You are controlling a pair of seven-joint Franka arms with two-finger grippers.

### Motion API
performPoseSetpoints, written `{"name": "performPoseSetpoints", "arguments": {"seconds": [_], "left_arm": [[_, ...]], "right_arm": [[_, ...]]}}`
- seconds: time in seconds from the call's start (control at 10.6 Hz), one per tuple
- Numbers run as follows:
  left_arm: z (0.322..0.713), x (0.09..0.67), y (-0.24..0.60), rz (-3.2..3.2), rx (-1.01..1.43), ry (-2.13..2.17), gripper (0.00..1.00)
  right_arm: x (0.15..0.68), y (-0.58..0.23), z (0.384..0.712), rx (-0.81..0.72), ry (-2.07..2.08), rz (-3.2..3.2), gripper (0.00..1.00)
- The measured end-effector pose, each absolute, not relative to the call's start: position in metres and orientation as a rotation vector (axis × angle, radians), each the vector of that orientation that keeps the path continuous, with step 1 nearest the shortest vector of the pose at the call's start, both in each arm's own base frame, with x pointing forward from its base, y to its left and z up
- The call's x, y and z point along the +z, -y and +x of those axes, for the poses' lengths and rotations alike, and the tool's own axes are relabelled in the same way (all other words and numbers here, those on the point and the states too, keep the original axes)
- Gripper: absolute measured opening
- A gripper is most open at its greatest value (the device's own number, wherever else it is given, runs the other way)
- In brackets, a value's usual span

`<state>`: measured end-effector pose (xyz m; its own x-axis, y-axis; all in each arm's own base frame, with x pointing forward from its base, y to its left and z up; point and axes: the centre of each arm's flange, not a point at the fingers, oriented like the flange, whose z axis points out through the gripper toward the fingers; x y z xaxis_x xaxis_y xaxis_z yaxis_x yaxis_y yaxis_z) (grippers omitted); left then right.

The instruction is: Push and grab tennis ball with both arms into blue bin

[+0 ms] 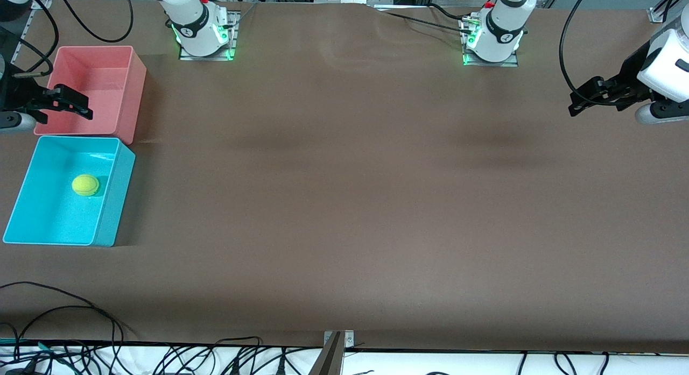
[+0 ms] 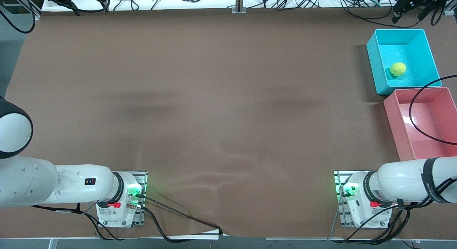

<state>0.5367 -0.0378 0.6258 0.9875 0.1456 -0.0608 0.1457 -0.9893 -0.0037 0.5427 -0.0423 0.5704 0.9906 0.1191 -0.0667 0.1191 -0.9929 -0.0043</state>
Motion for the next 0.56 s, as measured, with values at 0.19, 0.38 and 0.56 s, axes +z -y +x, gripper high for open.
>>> {"name": "performPoseSetpoints", "arguments": {"seconds": [0.19,0.38,0.56], "left_arm": [[0.537,0.626,0.038,3.131,-0.096,-0.229,1.00],[0.537,0.626,0.038,3.131,-0.096,-0.230,1.00],[0.537,0.626,0.038,3.131,-0.096,-0.229,1.00]], "right_arm": [[0.589,0.047,0.540,0.050,0.173,-3.141,1.00],[0.599,0.051,0.539,0.021,0.162,-3.144,1.00],[0.597,0.052,0.540,0.025,0.160,-3.144,1.00]]}}
